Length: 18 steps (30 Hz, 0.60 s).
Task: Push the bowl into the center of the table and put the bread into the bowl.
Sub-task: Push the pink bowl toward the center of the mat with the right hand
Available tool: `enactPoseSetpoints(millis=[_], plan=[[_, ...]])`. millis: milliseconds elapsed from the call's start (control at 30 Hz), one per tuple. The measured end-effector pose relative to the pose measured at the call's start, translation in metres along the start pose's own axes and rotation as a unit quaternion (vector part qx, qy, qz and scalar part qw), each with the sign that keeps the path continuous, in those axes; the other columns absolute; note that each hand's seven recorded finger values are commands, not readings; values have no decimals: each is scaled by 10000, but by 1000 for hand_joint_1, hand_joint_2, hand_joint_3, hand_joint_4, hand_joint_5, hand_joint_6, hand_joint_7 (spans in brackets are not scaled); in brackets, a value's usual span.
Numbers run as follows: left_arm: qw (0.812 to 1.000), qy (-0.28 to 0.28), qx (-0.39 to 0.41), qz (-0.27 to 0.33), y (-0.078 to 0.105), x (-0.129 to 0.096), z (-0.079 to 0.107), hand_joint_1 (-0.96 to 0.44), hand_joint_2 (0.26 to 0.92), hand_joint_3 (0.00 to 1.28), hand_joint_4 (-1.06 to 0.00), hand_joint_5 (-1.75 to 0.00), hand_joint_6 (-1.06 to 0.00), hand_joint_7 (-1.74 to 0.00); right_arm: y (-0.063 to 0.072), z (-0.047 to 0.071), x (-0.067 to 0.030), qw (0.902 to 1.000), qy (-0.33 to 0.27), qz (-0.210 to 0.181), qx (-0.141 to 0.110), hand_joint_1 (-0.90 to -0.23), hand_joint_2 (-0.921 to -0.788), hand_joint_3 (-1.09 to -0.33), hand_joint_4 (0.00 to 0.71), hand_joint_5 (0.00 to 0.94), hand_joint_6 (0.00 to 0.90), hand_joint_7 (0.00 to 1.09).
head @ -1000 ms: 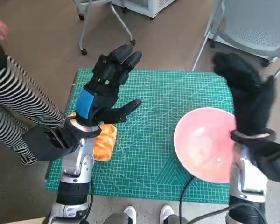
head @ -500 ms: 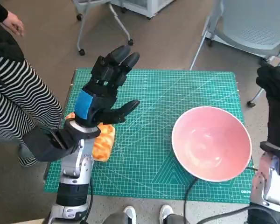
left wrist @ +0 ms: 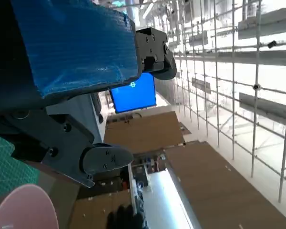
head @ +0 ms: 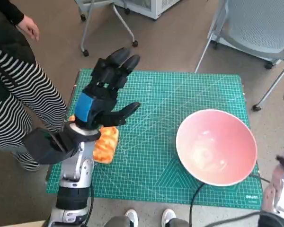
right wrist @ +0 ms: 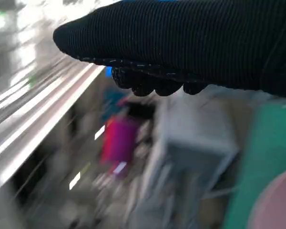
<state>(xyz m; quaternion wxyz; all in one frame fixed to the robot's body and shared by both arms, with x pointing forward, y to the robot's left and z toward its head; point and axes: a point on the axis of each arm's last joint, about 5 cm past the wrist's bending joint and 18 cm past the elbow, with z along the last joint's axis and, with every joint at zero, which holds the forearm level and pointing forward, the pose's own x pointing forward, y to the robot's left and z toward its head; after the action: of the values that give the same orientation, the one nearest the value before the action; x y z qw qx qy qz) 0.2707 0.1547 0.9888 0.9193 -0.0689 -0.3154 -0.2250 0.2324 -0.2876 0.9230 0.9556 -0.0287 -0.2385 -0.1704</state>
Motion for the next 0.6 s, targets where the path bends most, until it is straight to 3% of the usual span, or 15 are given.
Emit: enactPoseSetpoints(millis=[300, 600], plan=[[10000, 62, -35, -4, 3, -1, -6, -190, 763, 475, -60, -314, 1, -571, -35, -373, -273, 9941, 1041, -282, -120, -547, -921, -885, 171, 4, 88, 473], [9999, 88, -19, -46, 25, -6, 7, -189, 770, 456, -71, -294, 1, -569, 87, -582, -470, 9838, 1752, -336, 197, -556, -921, -863, 178, 4, 143, 401]])
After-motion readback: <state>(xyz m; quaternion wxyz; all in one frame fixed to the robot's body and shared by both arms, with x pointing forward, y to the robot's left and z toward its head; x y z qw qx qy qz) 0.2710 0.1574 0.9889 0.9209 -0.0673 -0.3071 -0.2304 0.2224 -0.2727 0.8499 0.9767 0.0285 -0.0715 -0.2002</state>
